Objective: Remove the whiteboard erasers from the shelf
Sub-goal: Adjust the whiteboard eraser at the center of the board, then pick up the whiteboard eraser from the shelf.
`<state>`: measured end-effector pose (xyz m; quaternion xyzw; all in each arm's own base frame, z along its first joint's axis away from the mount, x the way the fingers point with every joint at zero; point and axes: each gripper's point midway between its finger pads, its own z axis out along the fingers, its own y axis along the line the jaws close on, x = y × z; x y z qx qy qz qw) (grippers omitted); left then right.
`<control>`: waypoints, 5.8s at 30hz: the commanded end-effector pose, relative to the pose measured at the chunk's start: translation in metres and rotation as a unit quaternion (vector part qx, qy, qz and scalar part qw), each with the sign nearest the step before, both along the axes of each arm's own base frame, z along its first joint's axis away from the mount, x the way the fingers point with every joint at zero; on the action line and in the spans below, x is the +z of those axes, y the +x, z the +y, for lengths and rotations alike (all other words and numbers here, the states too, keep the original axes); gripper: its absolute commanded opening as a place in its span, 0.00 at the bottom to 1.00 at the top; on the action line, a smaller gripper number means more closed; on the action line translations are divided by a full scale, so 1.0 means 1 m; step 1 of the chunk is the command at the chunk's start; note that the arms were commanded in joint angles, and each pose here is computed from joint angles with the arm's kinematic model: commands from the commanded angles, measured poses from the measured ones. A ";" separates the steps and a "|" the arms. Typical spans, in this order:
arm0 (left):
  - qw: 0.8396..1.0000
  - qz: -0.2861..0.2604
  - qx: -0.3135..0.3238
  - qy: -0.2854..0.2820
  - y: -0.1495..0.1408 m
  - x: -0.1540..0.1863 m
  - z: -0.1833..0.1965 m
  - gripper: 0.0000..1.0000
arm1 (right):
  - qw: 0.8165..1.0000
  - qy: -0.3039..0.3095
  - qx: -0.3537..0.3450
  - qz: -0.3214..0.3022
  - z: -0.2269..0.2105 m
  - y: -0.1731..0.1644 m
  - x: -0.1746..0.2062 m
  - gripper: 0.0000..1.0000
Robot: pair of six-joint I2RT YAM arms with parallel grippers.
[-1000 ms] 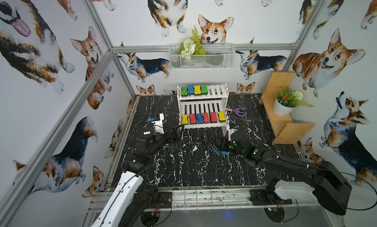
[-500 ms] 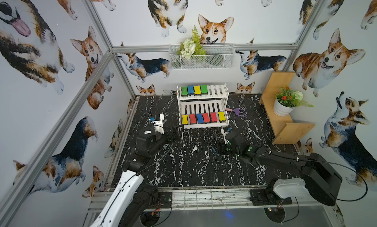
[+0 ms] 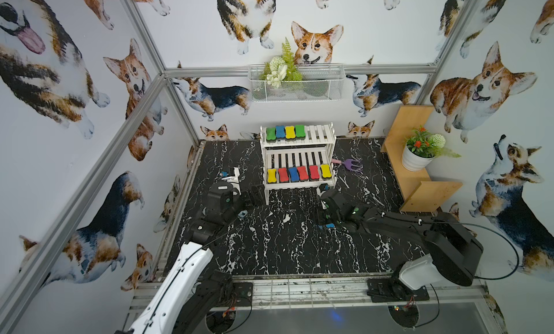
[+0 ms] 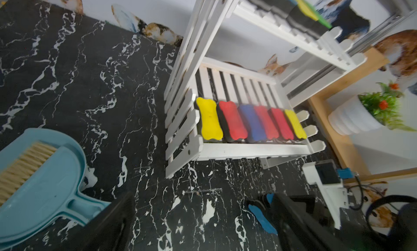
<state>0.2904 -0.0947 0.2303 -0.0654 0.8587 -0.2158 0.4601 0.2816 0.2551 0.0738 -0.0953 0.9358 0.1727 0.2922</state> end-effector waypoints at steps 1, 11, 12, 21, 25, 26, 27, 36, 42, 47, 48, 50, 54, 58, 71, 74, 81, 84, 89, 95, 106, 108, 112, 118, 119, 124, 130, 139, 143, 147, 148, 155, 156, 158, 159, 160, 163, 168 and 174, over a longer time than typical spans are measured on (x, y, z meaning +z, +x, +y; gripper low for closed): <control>1.000 0.025 -0.003 0.018 -0.001 -0.011 0.001 0.99 | 0.999 -0.049 0.010 -0.002 -0.003 0.000 -0.008 0.62; 1.000 0.008 -0.007 0.013 -0.002 -0.002 0.000 0.99 | 0.995 -0.101 0.010 0.009 -0.007 -0.004 -0.027 0.52; 1.000 0.011 -0.007 0.012 -0.002 -0.004 0.000 0.99 | 0.994 -0.104 0.012 0.010 -0.007 -0.004 -0.028 0.51; 1.000 0.010 -0.004 0.011 -0.002 -0.003 0.000 0.99 | 0.998 -0.057 0.023 0.006 0.013 -0.002 -0.017 0.20; 1.000 0.004 -0.001 0.011 -0.002 -0.001 0.002 0.99 | 0.999 0.031 -0.008 -0.007 0.024 0.000 0.007 0.19; 1.000 0.003 0.001 0.012 -0.003 -0.002 0.003 0.99 | 0.998 0.060 -0.016 -0.006 0.027 -0.002 0.011 0.18; 1.000 0.002 0.002 0.012 -0.003 -0.001 0.003 0.99 | 0.996 0.084 -0.025 -0.005 0.029 -0.003 0.013 0.18; 1.000 0.002 -0.001 0.011 -0.004 0.000 0.003 0.99 | 0.984 0.148 -0.097 0.011 0.020 0.001 0.001 0.17; 1.000 0.003 -0.003 0.012 -0.003 0.000 0.002 0.99 | 0.984 0.129 -0.116 0.038 0.003 0.004 -0.023 0.20; 1.000 0.003 -0.003 0.014 -0.003 -0.001 0.002 0.99 | 0.987 0.104 -0.116 0.047 -0.001 0.003 -0.035 0.26; 1.000 0.004 -0.004 0.015 -0.003 -0.001 0.002 0.99 | 0.987 0.098 -0.119 0.048 -0.003 0.003 -0.036 0.30; 1.000 0.004 -0.004 0.016 -0.002 -0.001 0.002 0.99 | 0.987 0.092 -0.123 0.042 -0.006 0.004 -0.034 0.41; 1.000 0.004 -0.005 0.013 -0.002 -0.001 0.001 0.99 | 0.988 0.077 -0.135 0.028 -0.015 0.006 -0.026 0.54; 1.000 0.004 -0.008 0.013 -0.001 -0.001 0.000 0.99 | 0.987 0.079 -0.138 0.000 -0.020 0.010 -0.006 0.57; 0.997 -0.047 -0.048 -0.029 0.000 0.032 -0.018 0.99 | 0.972 0.143 -0.067 -0.174 -0.015 0.032 0.187 0.57; 0.998 -0.045 -0.045 -0.026 0.002 0.031 -0.017 0.99 | 0.974 0.112 -0.049 -0.192 -0.004 0.060 0.213 0.57; 0.998 -0.034 -0.043 -0.019 0.003 0.025 -0.016 0.99 | 0.974 0.060 -0.060 -0.210 0.017 0.149 0.257 0.58; 0.998 -0.038 -0.043 -0.013 0.003 0.027 -0.015 0.99 | 0.974 0.041 -0.073 -0.212 0.021 0.183 0.262 0.57; 0.998 -0.037 -0.042 -0.007 0.003 0.028 -0.014 0.99 | 0.974 0.021 -0.072 -0.215 0.030 0.216 0.267 0.57; 0.999 -0.037 -0.040 -0.006 0.002 0.027 -0.012 0.99 | 0.976 0.006 -0.076 -0.205 0.029 0.234 0.259 0.54; 0.999 -0.037 -0.037 -0.001 0.004 0.026 -0.011 0.99 | 0.982 -0.017 -0.067 -0.175 0.024 0.232 0.232 0.48; 0.999 -0.037 -0.037 0.000 0.003 0.026 -0.011 0.99 | 0.983 -0.022 -0.067 -0.172 0.021 0.228 0.230 0.48; 0.999 -0.036 -0.038 0.002 0.002 0.024 -0.011 0.99 | 0.982 -0.031 -0.070 -0.172 0.012 0.220 0.229 0.48; 0.999 -0.038 -0.039 0.005 0.002 0.025 -0.010 0.99 | 0.980 -0.028 -0.069 -0.183 0.010 0.219 0.238 0.50; 0.999 -0.038 -0.038 0.005 0.002 0.025 -0.010 0.99 | 0.980 -0.025 -0.068 -0.185 0.012 0.219 0.242 0.51; 0.999 -0.038 -0.036 0.010 0.002 0.025 -0.008 0.99 | 0.975 0.004 -0.066 -0.212 0.018 0.216 0.276 0.60; 0.998 -0.040 -0.037 0.011 0.002 0.026 -0.009 0.99 | 0.979 0.001 -0.047 -0.197 0.037 0.216 0.263 0.62; 0.999 -0.038 -0.036 0.012 0.003 0.025 -0.009 0.99 | 0.978 -0.030 -0.065 -0.195 0.032 0.224 0.251 0.61; 0.999 -0.037 -0.037 0.011 0.004 0.025 -0.009 0.99 | 0.979 -0.030 -0.063 -0.192 0.032 0.224 0.248 0.60; 0.999 -0.038 -0.035 0.012 0.004 0.025 -0.008 0.99 | 0.980 -0.035 -0.062 -0.186 0.033 0.224 0.242 0.59; 0.999 -0.038 -0.036 0.013 0.004 0.025 -0.009 0.99 | 0.980 -0.039 -0.061 -0.184 0.033 0.225 0.239 0.59; 0.999 -0.039 -0.034 0.011 0.004 0.026 -0.008 0.99 | 0.981 -0.048 -0.062 -0.175 0.031 0.224 0.229 0.52; 0.999 -0.038 -0.034 0.012 0.004 0.025 -0.008 0.99 | 0.981 -0.045 -0.064 -0.179 0.030 0.224 0.233 0.50; 0.999 -0.038 -0.034 0.012 0.004 0.025 -0.008 0.99 | 0.980 -0.040 -0.066 -0.185 0.030 0.224 0.239 0.49; 0.999 -0.038 -0.034 0.012 0.003 0.025 -0.008 0.99 | 0.979 -0.038 -0.067 -0.188 0.029 0.225 0.242 0.50; 0.999 -0.037 -0.034 0.011 0.004 0.024 -0.008 0.99 | 0.979 -0.037 -0.067 -0.190 0.028 0.225 0.245 0.51; 0.999 -0.037 -0.033 0.011 0.003 0.023 -0.008 0.99 | 0.977 -0.030 -0.070 -0.198 0.026 0.224 0.256 0.55; 0.999 -0.036 -0.034 0.010 0.004 0.022 -0.008 0.99 | 0.975 -0.010 -0.072 -0.208 0.023 0.223 0.272 0.57; 0.999 -0.034 -0.034 0.007 0.005 0.021 -0.009 0.99 | 0.975 -0.001 -0.071 -0.209 0.021 0.224 0.275 0.60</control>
